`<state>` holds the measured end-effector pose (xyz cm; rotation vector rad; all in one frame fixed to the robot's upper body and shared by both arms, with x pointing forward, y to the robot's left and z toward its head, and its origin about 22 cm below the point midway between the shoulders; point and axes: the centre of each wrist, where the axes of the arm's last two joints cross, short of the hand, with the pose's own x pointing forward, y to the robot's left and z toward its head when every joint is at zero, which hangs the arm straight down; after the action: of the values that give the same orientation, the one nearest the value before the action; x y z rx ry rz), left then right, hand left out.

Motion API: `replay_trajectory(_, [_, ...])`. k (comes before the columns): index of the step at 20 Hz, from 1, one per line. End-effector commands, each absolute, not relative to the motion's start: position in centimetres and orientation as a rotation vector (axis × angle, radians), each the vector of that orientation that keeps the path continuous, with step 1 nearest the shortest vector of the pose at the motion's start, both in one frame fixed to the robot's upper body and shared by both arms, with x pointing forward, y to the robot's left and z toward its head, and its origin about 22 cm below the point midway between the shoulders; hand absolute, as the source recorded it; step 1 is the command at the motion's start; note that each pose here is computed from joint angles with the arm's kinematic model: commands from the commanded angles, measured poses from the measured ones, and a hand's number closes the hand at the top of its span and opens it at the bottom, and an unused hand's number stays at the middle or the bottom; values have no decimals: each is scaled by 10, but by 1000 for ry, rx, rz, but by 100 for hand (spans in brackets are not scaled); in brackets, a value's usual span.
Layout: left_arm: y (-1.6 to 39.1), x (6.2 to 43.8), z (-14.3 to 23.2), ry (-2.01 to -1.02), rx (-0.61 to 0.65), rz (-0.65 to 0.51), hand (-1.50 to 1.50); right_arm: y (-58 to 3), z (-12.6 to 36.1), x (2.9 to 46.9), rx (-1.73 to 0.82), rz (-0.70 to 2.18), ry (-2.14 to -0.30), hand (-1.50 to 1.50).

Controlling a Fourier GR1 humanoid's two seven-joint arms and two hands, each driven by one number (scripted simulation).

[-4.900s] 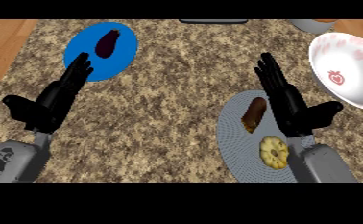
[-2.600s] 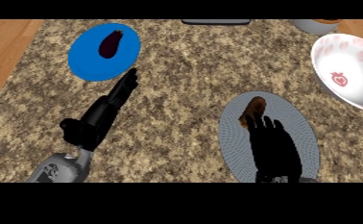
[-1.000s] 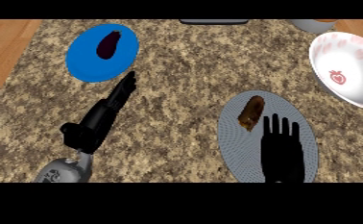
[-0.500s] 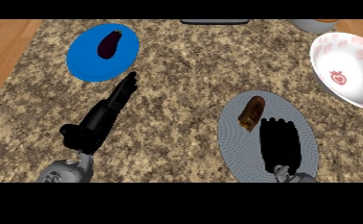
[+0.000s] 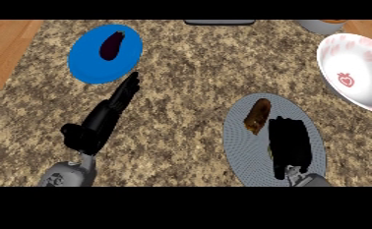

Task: Pick the squash from the placemat and place it in the bowl

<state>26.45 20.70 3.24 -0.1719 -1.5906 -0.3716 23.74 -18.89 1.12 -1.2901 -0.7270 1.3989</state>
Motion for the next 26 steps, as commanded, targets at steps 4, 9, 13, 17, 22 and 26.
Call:
replay_trajectory(4, [189,266,48,-1606,-197,-375,0,-235,37,281,-903,1291,-990,150])
replay_trajectory(9, [204,267,38,-1586,-169,-380,0,-263,31,322,-979,1241,-1017,150])
replay_trajectory(13, [216,268,46,-1591,-164,-374,0,-271,78,323,-1148,1097,-1132,150])
replay_trajectory(17, [220,262,29,-1601,-164,-369,0,-276,116,330,-1206,884,-1335,150])
replay_trajectory(22, [197,269,35,-1582,-158,-366,0,-272,161,326,-1122,604,-1514,150])
replay_trajectory(26, [214,280,25,-1589,-174,-379,0,-318,161,339,-1131,529,-1484,150])
